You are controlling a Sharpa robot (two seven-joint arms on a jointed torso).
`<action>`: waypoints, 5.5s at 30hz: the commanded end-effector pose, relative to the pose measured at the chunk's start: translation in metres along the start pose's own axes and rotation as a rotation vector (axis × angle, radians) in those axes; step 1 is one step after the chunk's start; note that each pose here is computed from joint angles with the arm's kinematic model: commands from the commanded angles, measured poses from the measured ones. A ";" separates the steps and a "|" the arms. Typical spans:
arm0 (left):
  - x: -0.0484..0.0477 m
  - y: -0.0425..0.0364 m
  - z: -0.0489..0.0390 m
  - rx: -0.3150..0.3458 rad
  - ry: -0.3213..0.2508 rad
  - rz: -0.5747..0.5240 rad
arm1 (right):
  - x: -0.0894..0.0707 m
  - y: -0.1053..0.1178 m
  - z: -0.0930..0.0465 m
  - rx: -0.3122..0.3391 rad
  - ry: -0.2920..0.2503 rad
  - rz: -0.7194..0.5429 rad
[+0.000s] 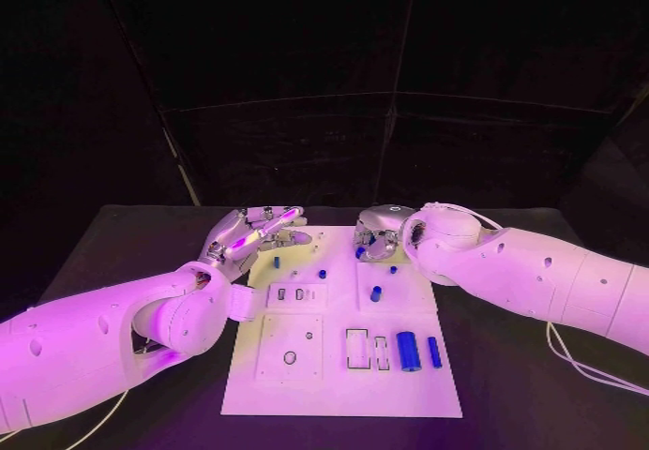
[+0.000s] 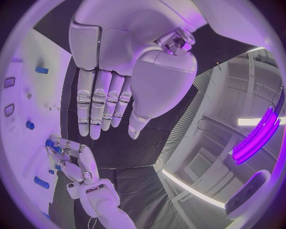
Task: Assemble the parts on the task board
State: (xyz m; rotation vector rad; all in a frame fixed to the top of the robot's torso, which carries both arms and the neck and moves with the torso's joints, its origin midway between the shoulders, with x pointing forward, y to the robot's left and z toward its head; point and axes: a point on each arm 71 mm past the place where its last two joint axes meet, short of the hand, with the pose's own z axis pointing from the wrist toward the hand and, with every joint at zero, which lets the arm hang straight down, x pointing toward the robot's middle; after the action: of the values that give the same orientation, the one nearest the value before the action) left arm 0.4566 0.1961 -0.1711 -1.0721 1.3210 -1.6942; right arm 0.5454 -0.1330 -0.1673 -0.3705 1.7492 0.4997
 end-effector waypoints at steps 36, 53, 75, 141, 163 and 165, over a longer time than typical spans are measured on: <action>-0.0019 -0.0022 0.0016 0.004 0.017 0.001 | -0.020 0.020 0.017 -0.066 -0.277 0.100; -0.0037 -0.0042 0.0041 0.010 0.015 0.005 | -0.012 0.036 0.046 -0.065 -0.198 0.097; -0.0015 -0.0075 0.0066 0.015 0.023 0.005 | -0.011 0.039 0.056 -0.022 -0.189 0.079; -0.0728 -0.0272 0.0152 0.033 -0.113 0.063 | -0.011 -0.056 -0.018 0.203 -0.032 0.183; -0.0704 -0.0264 0.0164 0.031 -0.104 0.058 | -0.011 -0.052 -0.013 0.212 -0.025 0.152; -0.0701 -0.0263 0.0165 0.030 -0.104 0.057 | -0.011 -0.052 -0.013 0.211 -0.028 0.144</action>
State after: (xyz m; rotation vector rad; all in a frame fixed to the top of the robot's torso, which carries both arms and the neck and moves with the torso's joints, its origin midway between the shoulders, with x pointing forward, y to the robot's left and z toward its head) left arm 0.4980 0.2607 -0.1571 -1.0845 1.2416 -1.5706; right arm 0.5630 -0.1842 -0.1615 -0.0671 1.7888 0.4351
